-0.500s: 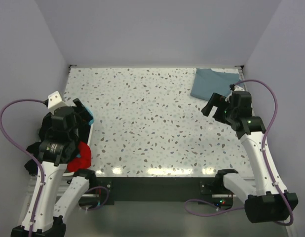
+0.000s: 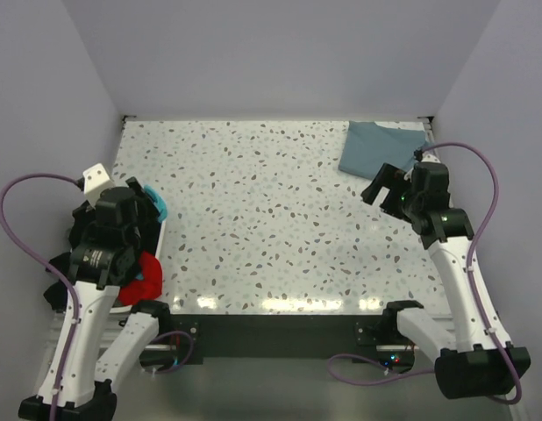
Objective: Fold and stack the t-shirts
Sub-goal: Grab the tshirt from the pile
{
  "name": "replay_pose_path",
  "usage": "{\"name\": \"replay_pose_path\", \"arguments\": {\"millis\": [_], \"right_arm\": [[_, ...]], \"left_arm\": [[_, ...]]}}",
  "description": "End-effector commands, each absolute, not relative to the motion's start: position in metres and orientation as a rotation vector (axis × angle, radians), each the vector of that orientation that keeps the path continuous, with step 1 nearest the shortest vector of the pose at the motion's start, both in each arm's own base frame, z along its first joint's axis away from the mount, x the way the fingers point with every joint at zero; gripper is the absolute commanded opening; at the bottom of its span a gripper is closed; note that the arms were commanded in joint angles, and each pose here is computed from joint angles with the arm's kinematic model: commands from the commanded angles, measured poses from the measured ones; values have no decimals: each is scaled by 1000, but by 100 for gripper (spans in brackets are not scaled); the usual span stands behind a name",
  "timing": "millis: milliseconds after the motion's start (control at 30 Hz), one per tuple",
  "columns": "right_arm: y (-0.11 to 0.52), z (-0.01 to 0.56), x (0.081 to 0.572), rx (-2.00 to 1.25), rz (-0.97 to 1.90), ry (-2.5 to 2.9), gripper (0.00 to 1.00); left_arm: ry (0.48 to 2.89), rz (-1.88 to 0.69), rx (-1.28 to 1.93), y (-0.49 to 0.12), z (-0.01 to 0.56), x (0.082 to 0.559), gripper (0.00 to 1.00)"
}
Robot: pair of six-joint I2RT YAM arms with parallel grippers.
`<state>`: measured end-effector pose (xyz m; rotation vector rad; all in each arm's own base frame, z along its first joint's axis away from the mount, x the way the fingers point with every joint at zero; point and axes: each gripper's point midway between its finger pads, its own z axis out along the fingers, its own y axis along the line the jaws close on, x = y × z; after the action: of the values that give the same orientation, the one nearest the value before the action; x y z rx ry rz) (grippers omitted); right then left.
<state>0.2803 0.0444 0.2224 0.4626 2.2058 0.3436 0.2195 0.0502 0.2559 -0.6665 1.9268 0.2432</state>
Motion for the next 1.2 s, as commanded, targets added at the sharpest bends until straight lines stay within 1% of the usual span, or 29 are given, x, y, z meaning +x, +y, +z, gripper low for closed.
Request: {"name": "replay_pose_path", "arguments": {"millis": [0,233,333,400,600,733,867,900,933,967,1000,1067,1100,1133,1167], "right_arm": [[46,228,294,486,361,2173,99],[46,223,306,457,342,2197,99],[47,217,307,439,339,2215,99],[49,210,306,429,346,2228,99],[55,187,304,412,376,2287,99],[58,181,306,408,392,2300,99],[59,177,309,403,397,2306,99],[59,177,309,402,397,2305,99],[60,177,309,402,400,2305,99],[59,175,308,405,404,2308,99],[61,175,307,401,416,2310,99],[63,173,306,401,428,2319,99],[64,173,305,403,435,2322,99],[65,173,303,404,440,2327,99],[66,174,303,404,448,2330,99]], "left_arm": [[1925,363,-680,65,261,222,100],[2040,382,-772,64,213,241,100],[2073,396,-858,75,195,236,100],[2054,420,-916,88,191,234,100],[2112,435,-970,101,162,240,100],[2156,387,-978,101,142,251,100],[2213,428,-997,109,117,245,100],[2214,436,-1016,114,114,242,91],[2221,437,-1018,114,112,241,81],[2224,429,-1010,115,112,240,67],[2205,417,-991,115,118,242,45],[2174,411,-979,116,129,244,25],[2160,412,-979,117,136,244,7],[2143,403,-976,116,143,245,0],[2104,378,-976,116,160,251,0]]}}
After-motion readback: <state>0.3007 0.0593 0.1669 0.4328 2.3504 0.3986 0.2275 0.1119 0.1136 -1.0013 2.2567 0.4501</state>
